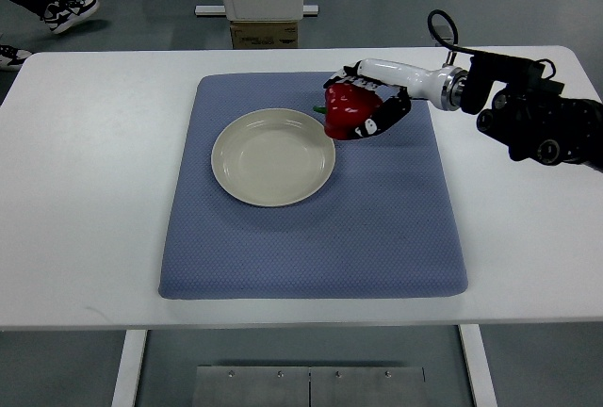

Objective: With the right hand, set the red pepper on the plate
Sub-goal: 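Lift the pepper with the right hand and carry it over the plate, then lower the pepper onto the plate center and open the right hand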

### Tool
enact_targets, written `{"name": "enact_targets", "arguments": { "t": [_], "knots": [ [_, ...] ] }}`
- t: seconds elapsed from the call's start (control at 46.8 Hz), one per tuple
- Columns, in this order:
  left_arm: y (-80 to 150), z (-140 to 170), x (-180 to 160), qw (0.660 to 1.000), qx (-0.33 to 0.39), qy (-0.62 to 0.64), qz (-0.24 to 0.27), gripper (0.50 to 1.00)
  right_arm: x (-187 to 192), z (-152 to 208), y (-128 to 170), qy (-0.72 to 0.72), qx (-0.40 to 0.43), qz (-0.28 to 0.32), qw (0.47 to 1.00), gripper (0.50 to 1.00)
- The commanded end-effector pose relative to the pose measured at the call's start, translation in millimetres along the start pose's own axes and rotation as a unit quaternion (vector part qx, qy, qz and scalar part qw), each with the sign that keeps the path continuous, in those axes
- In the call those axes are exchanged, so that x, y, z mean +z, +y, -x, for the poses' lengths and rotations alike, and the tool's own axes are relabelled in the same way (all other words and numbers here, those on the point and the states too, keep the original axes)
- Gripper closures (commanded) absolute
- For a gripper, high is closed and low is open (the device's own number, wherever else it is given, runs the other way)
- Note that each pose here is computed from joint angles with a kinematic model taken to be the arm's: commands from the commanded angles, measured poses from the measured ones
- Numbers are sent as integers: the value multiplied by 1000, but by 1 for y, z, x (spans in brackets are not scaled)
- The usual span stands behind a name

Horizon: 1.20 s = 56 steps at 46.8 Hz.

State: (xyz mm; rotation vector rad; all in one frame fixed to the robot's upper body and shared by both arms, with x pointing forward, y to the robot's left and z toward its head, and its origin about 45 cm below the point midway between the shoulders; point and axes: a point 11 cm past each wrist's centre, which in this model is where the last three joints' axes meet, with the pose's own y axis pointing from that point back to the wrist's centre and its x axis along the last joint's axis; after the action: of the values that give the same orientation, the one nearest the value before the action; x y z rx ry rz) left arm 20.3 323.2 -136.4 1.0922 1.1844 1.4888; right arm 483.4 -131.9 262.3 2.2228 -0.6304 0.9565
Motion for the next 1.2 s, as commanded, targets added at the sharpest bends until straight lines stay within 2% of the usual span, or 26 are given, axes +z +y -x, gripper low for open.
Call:
{"name": "enact_targets", "arguments": {
  "t": [0.0,0.321,0.662,1.175],
  "knots": [
    [0,0,0,1000,0,0,0,500,-15,2,-11,6,-5,-7,1000,1000],
    [0,0,0,1000,0,0,0,500,-66,29,-47,1,-32,-23,999,1000],
    [0,0,0,1000,0,0,0,500,-64,29,-48,-8,-27,-9,1000,1000],
    [0,0,0,1000,0,0,0,500,-73,44,-50,-45,-31,-38,998,1000]
  ]
}}
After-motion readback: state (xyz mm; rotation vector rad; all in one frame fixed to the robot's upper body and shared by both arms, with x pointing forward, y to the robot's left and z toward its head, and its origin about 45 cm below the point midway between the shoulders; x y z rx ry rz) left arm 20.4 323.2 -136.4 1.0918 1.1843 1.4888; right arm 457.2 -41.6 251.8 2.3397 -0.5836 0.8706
